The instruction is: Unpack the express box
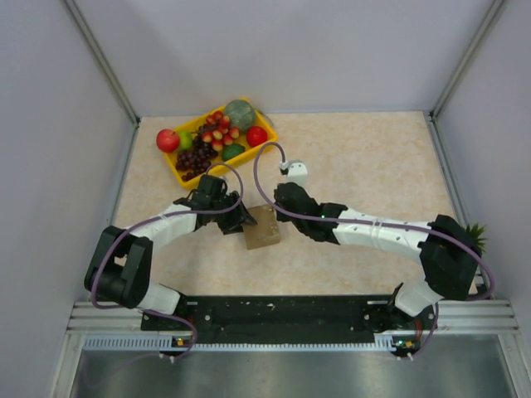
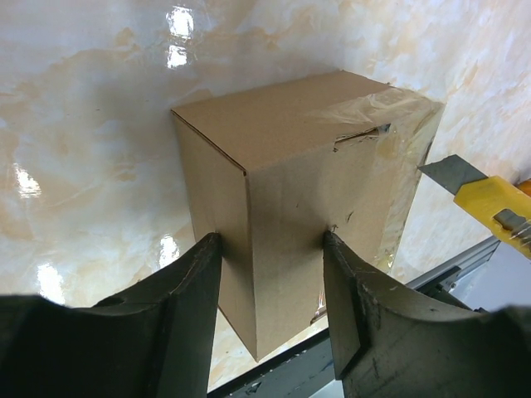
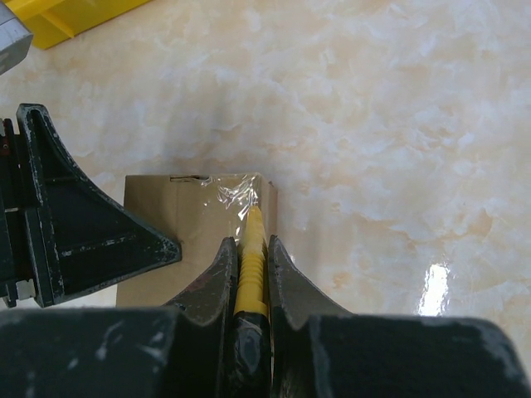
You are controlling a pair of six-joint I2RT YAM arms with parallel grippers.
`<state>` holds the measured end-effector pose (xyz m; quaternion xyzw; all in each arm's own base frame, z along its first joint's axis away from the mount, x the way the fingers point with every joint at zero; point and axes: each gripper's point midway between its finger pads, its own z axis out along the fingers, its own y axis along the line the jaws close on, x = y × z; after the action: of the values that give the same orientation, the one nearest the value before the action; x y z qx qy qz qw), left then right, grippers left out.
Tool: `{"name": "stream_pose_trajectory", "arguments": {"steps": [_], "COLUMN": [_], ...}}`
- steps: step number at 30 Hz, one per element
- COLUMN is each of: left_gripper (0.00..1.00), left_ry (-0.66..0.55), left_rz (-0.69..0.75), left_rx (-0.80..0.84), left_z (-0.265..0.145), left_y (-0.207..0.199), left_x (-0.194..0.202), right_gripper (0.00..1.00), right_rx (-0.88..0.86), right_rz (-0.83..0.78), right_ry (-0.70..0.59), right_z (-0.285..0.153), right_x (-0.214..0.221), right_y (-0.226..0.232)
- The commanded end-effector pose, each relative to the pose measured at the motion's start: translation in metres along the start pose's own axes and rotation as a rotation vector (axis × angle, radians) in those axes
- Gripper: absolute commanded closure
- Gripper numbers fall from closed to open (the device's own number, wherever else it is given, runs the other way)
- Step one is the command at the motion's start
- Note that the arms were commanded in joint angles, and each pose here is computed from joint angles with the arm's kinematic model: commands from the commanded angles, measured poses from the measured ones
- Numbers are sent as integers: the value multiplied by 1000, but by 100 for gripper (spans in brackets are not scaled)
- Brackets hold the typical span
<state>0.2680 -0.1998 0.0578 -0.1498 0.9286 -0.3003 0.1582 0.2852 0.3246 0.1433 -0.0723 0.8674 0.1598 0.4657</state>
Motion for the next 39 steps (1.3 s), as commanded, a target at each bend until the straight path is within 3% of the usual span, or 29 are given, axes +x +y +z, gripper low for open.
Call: {"name": "stream_pose_trajectory", "arguments": {"steps": [1,25,39], "left_gripper": [61,63,64], "left_ry": [41,65,65], "left_rz": [-11,-13,-13], "left_rx": [-128,-135,-137], "left_z": [9,12,12], "left_y": [37,40,40], "left_x": [14,18,17], "right_gripper": [100,100,100], "right_rx": [6,6,-11], "right_rz": [6,2,-21], "right_ry": [-44,-108,-70], "right_z": [-9,-20,-10], "right_x": [-18,-32,-21], "right_y": [8,10,17]}}
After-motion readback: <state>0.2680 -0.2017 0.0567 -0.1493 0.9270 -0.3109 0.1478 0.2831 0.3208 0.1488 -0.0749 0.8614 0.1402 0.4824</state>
